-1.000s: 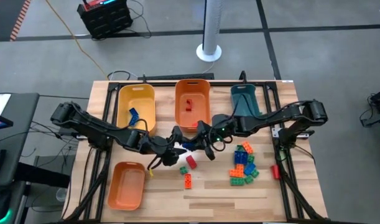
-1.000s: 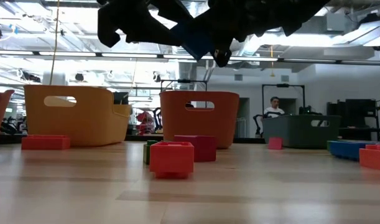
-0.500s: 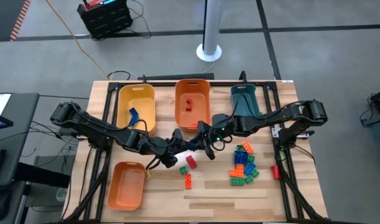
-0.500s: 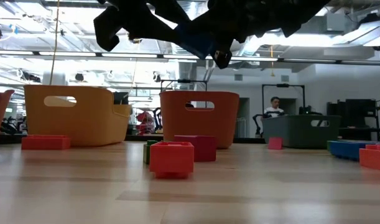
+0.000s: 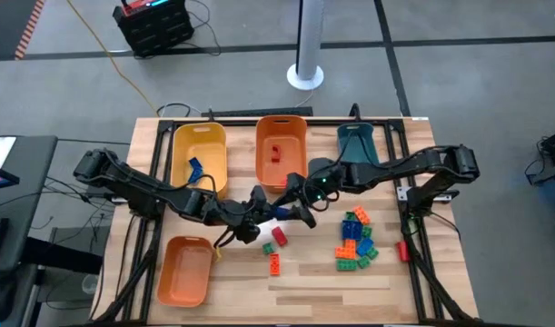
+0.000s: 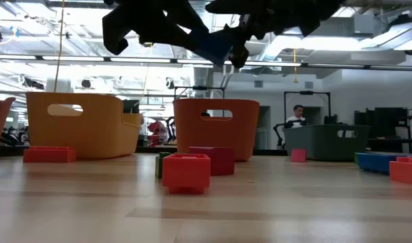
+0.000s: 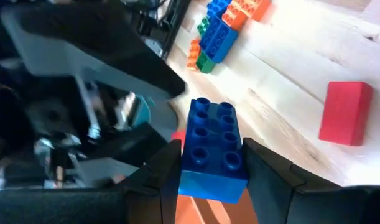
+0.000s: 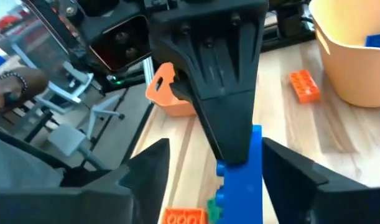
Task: Sort blocks
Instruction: Put the blue game piece into the yellow bin
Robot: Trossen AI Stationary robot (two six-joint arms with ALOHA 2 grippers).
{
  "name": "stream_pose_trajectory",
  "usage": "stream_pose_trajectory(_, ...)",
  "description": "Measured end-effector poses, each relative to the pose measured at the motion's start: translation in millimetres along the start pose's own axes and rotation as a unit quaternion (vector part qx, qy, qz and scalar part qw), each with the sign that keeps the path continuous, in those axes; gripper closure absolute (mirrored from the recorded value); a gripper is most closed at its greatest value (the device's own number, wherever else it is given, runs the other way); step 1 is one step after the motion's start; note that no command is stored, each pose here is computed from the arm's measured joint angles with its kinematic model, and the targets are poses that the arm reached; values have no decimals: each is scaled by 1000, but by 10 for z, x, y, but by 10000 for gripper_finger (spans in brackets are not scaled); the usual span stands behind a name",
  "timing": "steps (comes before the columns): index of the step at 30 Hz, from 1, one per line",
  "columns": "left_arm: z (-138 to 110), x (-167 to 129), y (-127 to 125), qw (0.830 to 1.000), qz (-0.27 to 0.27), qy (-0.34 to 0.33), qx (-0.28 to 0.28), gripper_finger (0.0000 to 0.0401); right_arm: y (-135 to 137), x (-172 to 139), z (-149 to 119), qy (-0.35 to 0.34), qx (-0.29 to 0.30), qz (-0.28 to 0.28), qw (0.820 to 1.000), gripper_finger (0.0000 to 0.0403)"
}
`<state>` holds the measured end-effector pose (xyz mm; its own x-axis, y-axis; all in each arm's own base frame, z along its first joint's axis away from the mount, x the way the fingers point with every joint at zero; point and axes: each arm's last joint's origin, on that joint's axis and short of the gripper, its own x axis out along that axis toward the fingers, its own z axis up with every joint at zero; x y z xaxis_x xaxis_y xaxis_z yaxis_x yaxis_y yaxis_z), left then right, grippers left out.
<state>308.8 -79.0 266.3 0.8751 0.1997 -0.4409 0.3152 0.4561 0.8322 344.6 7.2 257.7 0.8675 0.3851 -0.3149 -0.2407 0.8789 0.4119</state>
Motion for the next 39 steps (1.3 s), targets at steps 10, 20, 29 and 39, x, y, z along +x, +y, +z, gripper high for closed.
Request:
stream_pose_trajectory(10,-282,-344,130,962,1,175,-211,260,95,-459,-5,70,-4,-167,984,143)
stream_pose_trajectory(20,-810,-913,352,843,47,318,-431,260,438,-336,-420,165,-21,-229,959,144)
stream_pose_trajectory(29,-1140,-960,310,744,47,448,-494,241,495,-402,-776,211,30,-243,947,144)
stream_pose_trajectory(39,-1131,-945,313,757,19,454,-469,183,596,-485,-919,261,34,-263,928,144)
